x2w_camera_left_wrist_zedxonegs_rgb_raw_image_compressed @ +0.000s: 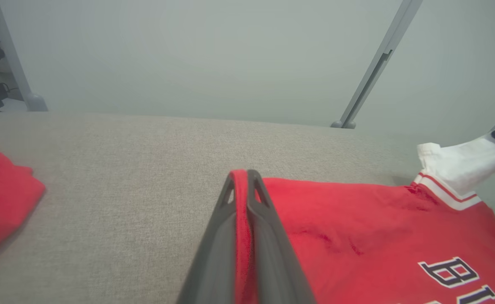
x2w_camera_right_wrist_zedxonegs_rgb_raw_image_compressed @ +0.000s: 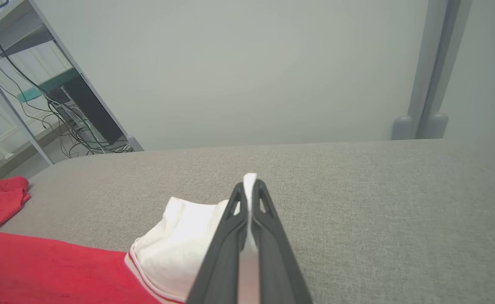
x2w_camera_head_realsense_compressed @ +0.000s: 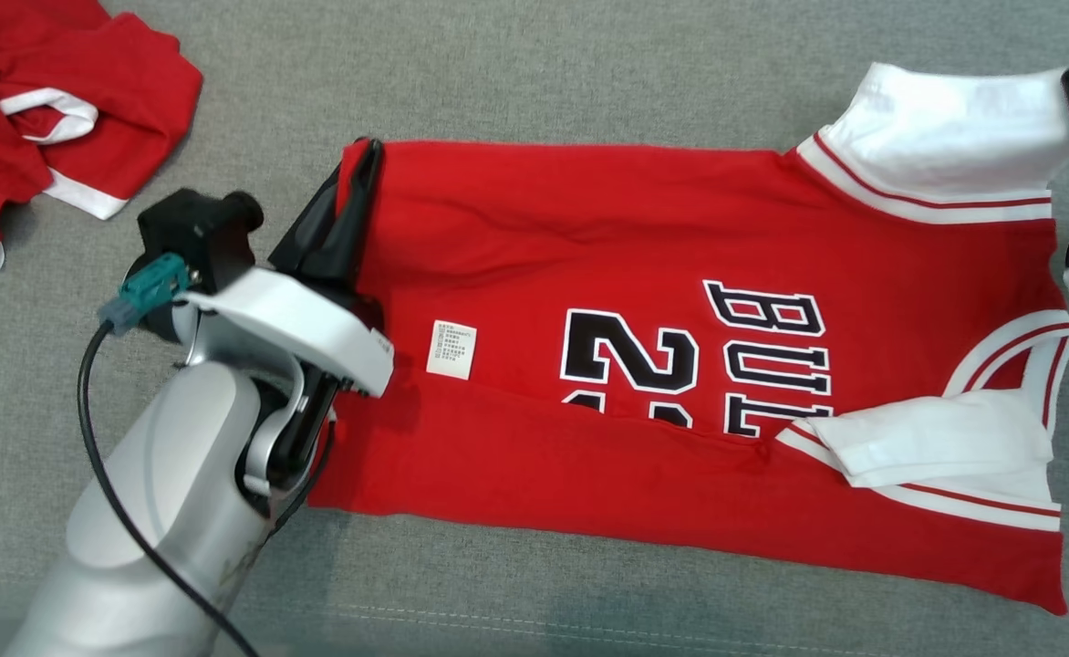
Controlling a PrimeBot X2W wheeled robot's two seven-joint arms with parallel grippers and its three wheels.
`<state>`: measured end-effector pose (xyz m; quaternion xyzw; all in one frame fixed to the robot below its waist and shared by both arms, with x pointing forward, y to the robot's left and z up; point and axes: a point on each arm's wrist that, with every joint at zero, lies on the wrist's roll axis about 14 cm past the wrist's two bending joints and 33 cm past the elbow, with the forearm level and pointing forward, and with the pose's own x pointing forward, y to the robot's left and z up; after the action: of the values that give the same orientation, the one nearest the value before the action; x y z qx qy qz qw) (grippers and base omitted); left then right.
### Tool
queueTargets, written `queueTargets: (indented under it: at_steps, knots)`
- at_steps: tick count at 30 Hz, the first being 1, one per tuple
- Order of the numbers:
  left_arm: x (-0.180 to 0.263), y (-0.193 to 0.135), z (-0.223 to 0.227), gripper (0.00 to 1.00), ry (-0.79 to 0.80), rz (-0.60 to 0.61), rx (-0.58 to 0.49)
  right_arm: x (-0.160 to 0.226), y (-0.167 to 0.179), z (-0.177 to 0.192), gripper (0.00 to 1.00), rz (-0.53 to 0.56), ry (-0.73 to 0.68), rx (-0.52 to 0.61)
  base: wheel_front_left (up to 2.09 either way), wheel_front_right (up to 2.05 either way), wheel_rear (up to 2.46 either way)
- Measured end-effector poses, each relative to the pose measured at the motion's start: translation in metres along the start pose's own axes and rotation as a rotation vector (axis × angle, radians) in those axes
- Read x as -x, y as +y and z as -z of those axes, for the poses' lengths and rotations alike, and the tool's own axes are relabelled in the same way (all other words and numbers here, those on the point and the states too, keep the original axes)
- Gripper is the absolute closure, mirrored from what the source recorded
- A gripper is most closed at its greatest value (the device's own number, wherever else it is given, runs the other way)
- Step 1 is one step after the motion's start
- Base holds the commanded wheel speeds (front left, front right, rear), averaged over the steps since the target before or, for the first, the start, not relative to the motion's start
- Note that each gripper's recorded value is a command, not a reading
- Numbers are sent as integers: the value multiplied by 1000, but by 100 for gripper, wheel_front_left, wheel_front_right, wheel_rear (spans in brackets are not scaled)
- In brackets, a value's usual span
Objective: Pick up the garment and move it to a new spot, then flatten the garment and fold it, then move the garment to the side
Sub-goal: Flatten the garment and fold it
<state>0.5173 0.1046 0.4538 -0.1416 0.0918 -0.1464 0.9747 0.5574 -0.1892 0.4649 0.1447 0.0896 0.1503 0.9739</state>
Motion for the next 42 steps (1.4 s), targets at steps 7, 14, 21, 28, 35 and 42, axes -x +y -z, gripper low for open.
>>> queueTargets:
  at_steps: [7, 14, 21, 28, 35, 42]
  knots:
    - [27, 0, 4, 100, 17, -29, 0, 53, 4, 15, 100, 19, 1, -87, 0, 0, 0]
    - [48, -3, 17, 100, 52, -48, 53, 108, 13, 35, 100, 62, 3, -193, 0, 0, 0]
    - [63, -3, 27, 100, 81, -76, 90, 148, 24, 53, 100, 115, 28, -281, 0, 0, 0]
    - [75, 5, 47, 0, 139, -125, 140, 161, 41, 78, 16, 119, 113, -311, 0, 0, 0]
    - [93, 25, 43, 0, 98, -219, 138, 183, 37, 87, 0, 183, 112, -352, 0, 0, 0]
    - [119, 20, 16, 0, -13, -262, 72, 200, 15, 57, 0, 268, -49, -273, 0, 0, 0]
